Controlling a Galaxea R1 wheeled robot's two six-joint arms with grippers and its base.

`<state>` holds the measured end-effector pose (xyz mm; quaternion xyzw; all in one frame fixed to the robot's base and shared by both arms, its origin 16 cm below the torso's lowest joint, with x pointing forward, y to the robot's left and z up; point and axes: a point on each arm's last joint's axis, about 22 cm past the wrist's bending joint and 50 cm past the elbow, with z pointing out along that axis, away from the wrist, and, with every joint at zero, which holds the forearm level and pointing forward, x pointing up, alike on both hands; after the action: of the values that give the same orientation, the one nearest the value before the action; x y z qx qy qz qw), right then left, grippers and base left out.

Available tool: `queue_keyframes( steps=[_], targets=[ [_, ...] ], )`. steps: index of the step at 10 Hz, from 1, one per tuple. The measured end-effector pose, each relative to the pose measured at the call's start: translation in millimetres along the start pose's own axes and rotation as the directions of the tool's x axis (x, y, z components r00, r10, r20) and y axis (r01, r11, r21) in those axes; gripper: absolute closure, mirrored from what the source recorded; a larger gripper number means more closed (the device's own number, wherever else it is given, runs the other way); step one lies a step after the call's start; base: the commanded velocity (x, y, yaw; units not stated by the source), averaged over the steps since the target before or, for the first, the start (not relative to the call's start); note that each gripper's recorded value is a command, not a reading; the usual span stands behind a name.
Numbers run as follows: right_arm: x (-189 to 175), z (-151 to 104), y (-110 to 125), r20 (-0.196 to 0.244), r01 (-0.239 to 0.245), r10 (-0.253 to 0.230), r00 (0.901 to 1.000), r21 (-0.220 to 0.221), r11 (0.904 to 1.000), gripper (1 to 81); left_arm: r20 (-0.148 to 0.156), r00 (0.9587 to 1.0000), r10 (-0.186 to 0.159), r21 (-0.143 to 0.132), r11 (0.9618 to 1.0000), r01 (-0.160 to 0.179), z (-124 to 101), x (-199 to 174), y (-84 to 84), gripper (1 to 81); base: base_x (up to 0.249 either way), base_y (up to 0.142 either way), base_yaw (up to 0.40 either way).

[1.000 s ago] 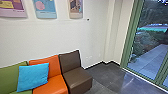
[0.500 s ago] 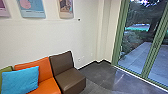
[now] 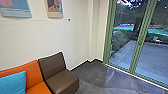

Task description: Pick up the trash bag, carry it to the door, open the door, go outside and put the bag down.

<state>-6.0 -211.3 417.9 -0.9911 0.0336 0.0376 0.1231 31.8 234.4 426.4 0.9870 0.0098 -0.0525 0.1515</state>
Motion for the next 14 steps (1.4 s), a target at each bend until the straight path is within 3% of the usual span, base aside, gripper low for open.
queue_keyframes(
  steps=[14],
  targets=[
    [0.1,0.8,-3.7,-0.001,0.025,-0.025,0.9997,0.004,0.9997,1.0,-0.002,0.9999,0.014,-0.002,0.9999,-0.014,1.5,0.3,4.3,81.1,0.000,0.000,-0.299]
  ],
)
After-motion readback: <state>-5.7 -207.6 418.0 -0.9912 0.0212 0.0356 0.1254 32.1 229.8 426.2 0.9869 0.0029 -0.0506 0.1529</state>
